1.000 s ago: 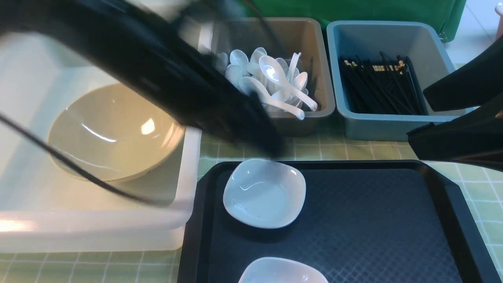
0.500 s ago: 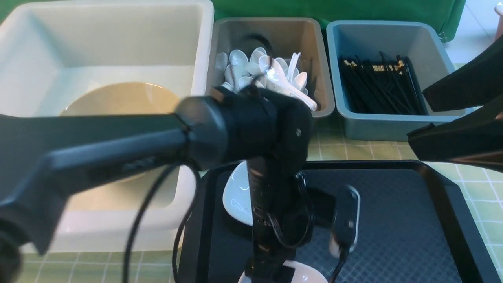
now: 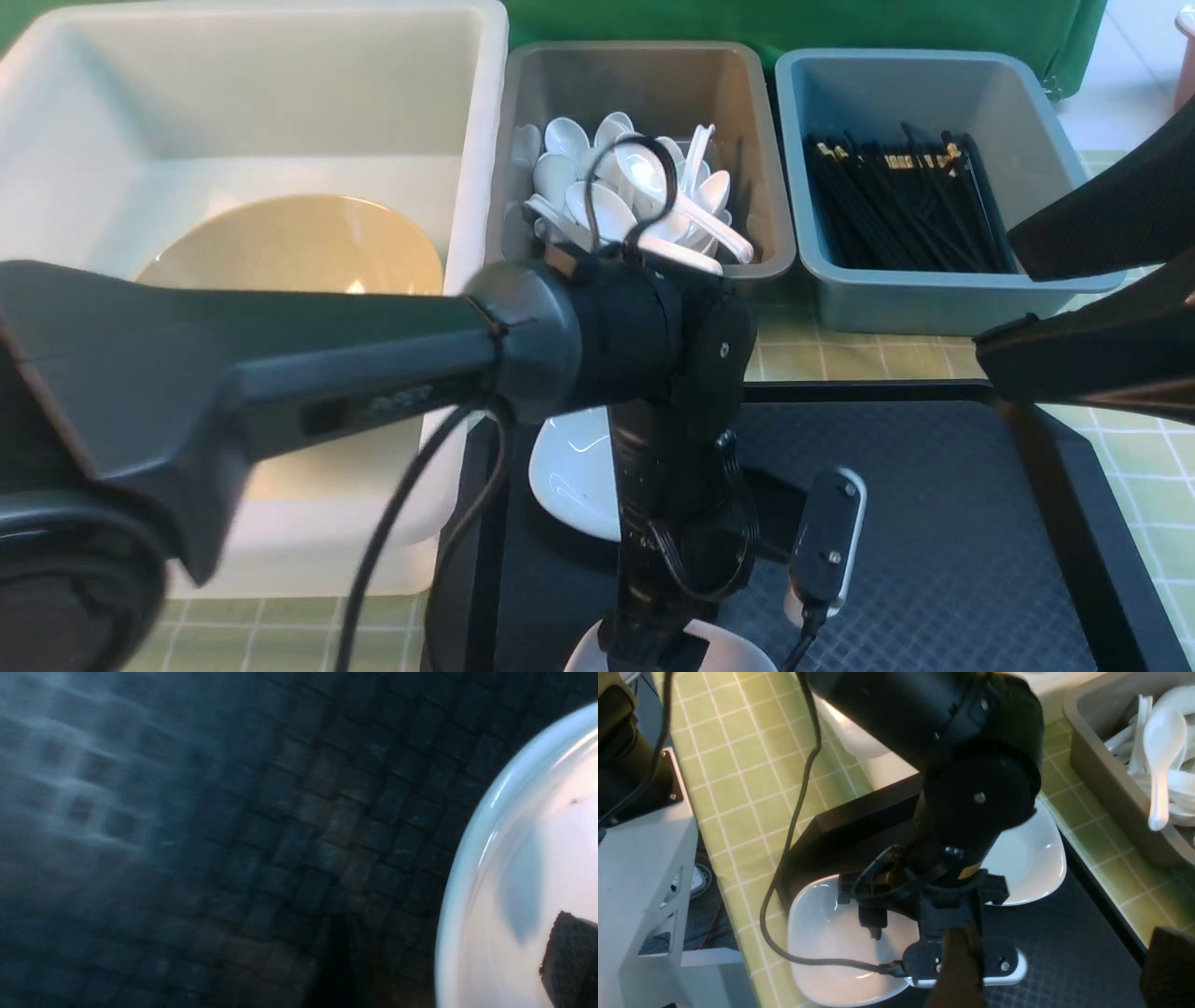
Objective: On green table put chopsticks spoon bowls plates into blue grey white boxes.
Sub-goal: 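Grasp the small white bowl on the black tray by its rim with the left gripper, then place the white bowl into the white bin with the other dishes with the left gripper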
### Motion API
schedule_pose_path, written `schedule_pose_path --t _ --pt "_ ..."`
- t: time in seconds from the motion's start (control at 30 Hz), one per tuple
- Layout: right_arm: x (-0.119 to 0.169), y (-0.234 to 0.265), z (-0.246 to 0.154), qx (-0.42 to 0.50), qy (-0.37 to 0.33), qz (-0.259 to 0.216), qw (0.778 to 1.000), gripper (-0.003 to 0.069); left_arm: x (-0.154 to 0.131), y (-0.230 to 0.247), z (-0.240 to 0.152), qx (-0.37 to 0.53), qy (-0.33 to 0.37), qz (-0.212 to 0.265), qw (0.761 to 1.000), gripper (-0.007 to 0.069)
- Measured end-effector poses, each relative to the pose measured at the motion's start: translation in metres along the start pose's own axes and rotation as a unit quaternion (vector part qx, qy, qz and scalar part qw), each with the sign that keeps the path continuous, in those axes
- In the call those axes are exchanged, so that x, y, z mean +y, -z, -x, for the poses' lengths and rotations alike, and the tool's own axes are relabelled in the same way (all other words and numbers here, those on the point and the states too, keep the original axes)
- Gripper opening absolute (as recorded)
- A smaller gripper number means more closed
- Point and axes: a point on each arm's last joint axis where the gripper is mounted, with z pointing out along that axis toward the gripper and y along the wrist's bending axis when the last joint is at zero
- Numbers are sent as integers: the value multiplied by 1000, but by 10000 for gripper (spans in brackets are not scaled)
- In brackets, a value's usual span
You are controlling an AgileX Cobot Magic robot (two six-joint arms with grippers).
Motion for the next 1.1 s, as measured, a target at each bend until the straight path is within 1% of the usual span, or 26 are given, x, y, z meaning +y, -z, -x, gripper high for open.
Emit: schedule_pose_path --t 0.1,0.13,0.17,0.27,0.3,0.33,0.37,0.5,0.57,0.67,0.7,0.73,0.83,0.97,1.0,1.03,1.07,1.1 --pt "0 0 0 1 0 1 1000 491 -2 -3 1 -7 25 -23 999 380" --pt "0 0 0 1 0 1 1000 491 -2 -4 1 -8 32 -30 999 339" --pt "0 0 0 1 0 1 1000 491 -2 -4 1 -9 35 -31 999 320" --pt "0 0 0 1 0 1 1000 491 0 -6 -2 -18 52 -39 998 123" --pt "0 0 0 1 0 1 1000 491 1 -5 -5 -20 58 -41 997 92" --pt "0 0 0 1 0 1 1000 491 1 -4 -6 -21 60 -42 997 88" --pt "0 0 0 1 0 1 1000 491 5 -1 -13 -30 78 -43 996 64" --pt "0 0 0 1 0 1 1000 491 11 11 -21 -60 114 -45 991 33" --pt "0 0 0 2 0 1 1000 491 17 26 -21 -90 139 -26 986 14" --pt "0 0 0 2 0 2 1000 491 23 66 -21 -143 180 24 973 15" --pt "0 0 0 2 0 2 1000 491 22 67 -20 -143 180 24 973 15" --pt "0 0 0 2 0 2 1000 491 21 88 -21 -165 206 45 963 15" --pt "0 0 0 2 1 2 1000 491 10 131 -29 -194 249 91 945 15" --pt "0 0 0 -2 4 -1 1000 491 -8 172 -58 -193 315 141 919 15" --pt "-1 0 1 -3 6 -3 1000 491 -16 188 -77 -195 353 164 900 15" --pt "-1 0 1 -4 6 -4 1000 491 -18 194 -90 -197 380 174 887 15" --pt "-1 0 1 -4 6 -4 1000 491 -21 198 -93 -197 385 179 884 15" --pt "-1 0 1 -6 6 -4 1000 491 -28 212 -119 -202 436 201 854 15"
